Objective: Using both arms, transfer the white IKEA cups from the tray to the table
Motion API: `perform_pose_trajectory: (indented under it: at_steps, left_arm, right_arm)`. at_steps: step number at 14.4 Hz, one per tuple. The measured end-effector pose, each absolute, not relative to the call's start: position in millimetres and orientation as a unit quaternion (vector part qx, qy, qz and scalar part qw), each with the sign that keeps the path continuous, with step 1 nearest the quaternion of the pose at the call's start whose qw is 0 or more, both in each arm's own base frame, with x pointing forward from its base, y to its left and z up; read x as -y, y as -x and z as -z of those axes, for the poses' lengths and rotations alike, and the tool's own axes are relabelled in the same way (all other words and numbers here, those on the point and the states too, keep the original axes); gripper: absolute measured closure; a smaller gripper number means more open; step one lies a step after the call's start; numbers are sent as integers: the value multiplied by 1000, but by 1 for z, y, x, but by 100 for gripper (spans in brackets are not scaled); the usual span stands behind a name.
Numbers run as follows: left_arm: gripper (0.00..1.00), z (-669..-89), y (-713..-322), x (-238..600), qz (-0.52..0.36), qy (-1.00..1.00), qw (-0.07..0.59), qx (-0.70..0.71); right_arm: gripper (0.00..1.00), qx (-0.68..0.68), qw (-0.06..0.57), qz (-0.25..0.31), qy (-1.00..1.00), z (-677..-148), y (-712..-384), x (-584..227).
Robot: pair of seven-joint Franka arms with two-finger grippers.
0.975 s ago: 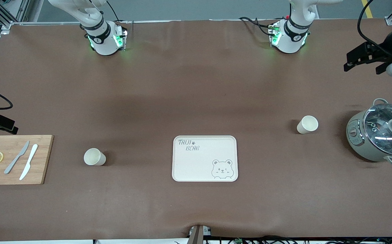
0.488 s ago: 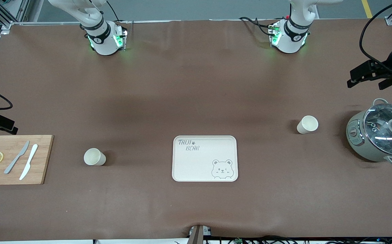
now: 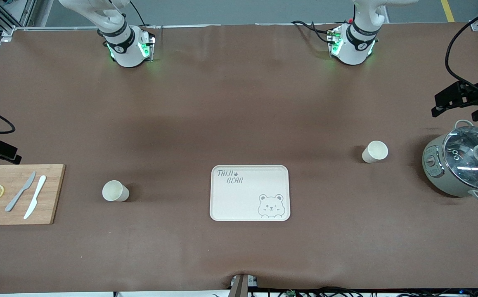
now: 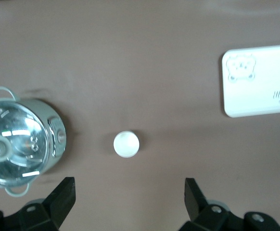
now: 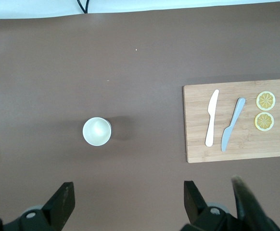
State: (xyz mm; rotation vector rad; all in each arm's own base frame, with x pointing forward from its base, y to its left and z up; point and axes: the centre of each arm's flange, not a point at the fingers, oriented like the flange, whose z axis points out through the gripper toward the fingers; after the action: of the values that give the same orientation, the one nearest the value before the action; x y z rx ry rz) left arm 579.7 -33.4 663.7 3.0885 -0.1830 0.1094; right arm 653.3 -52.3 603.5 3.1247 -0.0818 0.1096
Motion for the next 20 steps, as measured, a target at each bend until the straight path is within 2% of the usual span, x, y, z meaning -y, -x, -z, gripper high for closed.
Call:
perform_pose_trajectory:
  at_steps: [10, 12, 20]
  left_arm:
    - [0, -667, -583, 16, -49, -997, 19, 50]
    - [0, -665, -584, 12, -47, -997, 0, 66]
    - [0, -640, -582, 10, 4, -997, -7, 78]
  right_arm:
    - [0, 25, 8, -46, -999, -606, -656, 52]
    - [0, 25, 7, -46, -999, -606, -656, 51]
    - [0, 25, 8, -47, -999, -606, -656, 51]
